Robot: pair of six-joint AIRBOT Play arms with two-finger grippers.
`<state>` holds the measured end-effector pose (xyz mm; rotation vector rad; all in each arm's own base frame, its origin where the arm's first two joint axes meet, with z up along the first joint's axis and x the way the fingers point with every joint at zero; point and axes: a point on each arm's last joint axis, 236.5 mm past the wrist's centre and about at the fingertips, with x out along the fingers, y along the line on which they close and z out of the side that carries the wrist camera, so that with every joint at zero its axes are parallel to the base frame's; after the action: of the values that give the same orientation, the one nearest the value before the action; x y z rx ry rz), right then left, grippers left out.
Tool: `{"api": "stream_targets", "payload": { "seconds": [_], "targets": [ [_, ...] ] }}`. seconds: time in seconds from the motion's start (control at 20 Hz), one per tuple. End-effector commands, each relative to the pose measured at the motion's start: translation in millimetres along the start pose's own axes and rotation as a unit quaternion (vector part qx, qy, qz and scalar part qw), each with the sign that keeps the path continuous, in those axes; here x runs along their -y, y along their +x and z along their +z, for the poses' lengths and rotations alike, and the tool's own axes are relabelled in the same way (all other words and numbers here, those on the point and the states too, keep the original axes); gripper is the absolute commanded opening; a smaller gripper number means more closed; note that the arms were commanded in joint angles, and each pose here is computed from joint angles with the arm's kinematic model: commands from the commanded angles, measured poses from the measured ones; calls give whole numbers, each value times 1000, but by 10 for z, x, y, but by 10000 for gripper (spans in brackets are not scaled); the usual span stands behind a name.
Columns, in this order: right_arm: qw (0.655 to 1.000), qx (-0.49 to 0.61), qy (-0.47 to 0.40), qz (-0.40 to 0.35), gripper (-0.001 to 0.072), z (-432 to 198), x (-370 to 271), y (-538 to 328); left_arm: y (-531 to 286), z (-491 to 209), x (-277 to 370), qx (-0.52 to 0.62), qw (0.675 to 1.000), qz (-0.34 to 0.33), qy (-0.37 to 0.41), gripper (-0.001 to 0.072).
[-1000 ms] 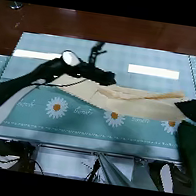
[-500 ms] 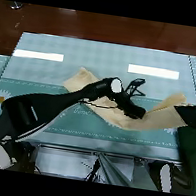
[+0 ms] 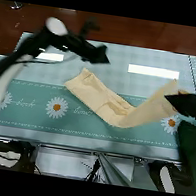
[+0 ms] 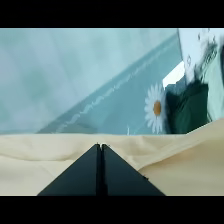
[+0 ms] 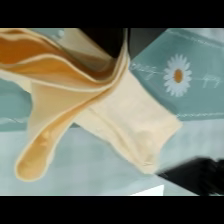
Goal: Fold the shirts.
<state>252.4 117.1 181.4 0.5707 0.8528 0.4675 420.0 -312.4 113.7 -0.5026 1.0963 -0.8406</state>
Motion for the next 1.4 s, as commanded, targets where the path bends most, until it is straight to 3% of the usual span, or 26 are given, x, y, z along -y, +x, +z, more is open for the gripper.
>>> {"api": "stream_targets", "payload": {
  "seconds": [0.0,0.2,0.5,1.05,1.1,1.15,1.2,1.35],
  "targets": [
    [996,-35,-47,68,17,197,-545,572,-1316,191,-148,116,992,42,24,18],
    [983,-111,-103,102,18,66,-1143,1769,-1895,-400,-194,169,982,80,35,18],
    [978,-168,-59,106,18,-152,-1224,3127,-1773,-1349,-358,169,982,88,5,18],
    [975,-190,-28,109,19,-214,-1171,3467,-1601,-1528,-656,164,981,99,-31,18],
    [975,-194,-21,108,87,-227,-1171,3462,-1603,-1521,-659,166,981,100,-31,18],
    [973,-204,-13,110,451,-267,-1187,3440,-1608,-1511,-663,168,980,101,-31,18],
    [968,-221,-23,117,622,-343,-1208,3390,-1616,-1494,-670,172,979,102,-31,18],
    [960,-256,-59,94,622,-160,-879,2965,-1690,-1383,-732,198,973,113,-33,18]
  ]
}}
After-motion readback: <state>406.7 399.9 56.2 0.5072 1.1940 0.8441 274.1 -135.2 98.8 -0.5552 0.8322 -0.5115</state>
